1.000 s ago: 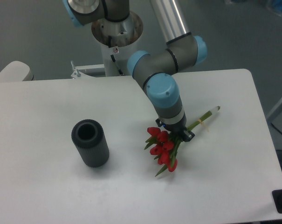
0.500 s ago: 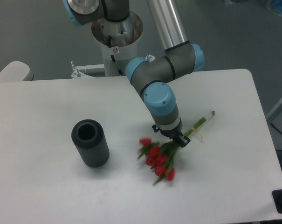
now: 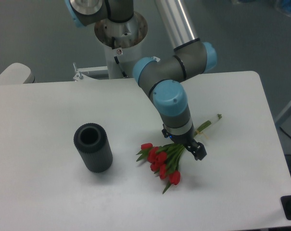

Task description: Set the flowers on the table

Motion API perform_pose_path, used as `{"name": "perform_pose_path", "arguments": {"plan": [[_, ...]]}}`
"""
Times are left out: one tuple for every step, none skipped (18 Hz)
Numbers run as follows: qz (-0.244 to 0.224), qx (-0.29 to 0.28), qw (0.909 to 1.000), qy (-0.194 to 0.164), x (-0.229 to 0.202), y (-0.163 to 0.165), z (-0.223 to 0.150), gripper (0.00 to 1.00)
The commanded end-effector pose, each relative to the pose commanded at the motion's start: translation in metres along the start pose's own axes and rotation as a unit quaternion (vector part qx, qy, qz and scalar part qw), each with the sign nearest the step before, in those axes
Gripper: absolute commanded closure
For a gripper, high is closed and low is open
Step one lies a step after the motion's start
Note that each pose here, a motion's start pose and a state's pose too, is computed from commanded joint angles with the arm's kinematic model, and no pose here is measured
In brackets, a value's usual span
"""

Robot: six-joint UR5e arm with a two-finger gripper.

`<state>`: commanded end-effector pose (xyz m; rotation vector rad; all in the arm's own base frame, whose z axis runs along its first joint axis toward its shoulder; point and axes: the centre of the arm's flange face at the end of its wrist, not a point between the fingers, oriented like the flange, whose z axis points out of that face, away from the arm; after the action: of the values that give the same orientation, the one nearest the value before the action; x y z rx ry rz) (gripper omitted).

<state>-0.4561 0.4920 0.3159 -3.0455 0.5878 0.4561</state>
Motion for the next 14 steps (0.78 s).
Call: {"name": "perform_pose_path", "arguments": {"plan": [[-0.004, 0.000, 1.0000, 0.007, -0.005, 0.005, -0.002, 0.00], [-0.006, -0.001, 0.9999, 0.009, -0.011, 0.009, -0.006, 0.00], [-0.001, -0.002, 0.9999, 0.012, -0.018, 0.013, -0.012, 0.00], [0.008, -0.003, 0.9998, 0.017, -0.026, 0.015, -0.019, 0.00], [0.018, -0.003, 0.9995, 0.025, -0.034, 0.019, -0.029, 0.00], [0.029, 0.002, 0.9990, 0.033, -0.043, 0.020, -0.040, 0.00], [0.032, 0.005, 0.9987, 0.040, -0.051, 0.026, -0.049, 0.00], [0.030, 0.011, 0.9985, 0.045, -0.059, 0.034, -0.056, 0.00], [0.029, 0.021, 0.9983, 0.046, -0.065, 0.041, -0.060, 0.00], [0.028, 0.031, 0.9982, 0.043, -0.072, 0.049, -0.065, 0.00], [0.026, 0.040, 0.9979, 0.043, -0.077, 0.061, -0.069, 0.00], [0.030, 0.049, 0.9974, 0.043, -0.083, 0.074, -0.072, 0.00], [0.039, 0.059, 0.9966, 0.043, -0.088, 0.087, -0.076, 0.00], [0.051, 0.061, 0.9959, 0.043, -0.092, 0.102, -0.082, 0.00]]}}
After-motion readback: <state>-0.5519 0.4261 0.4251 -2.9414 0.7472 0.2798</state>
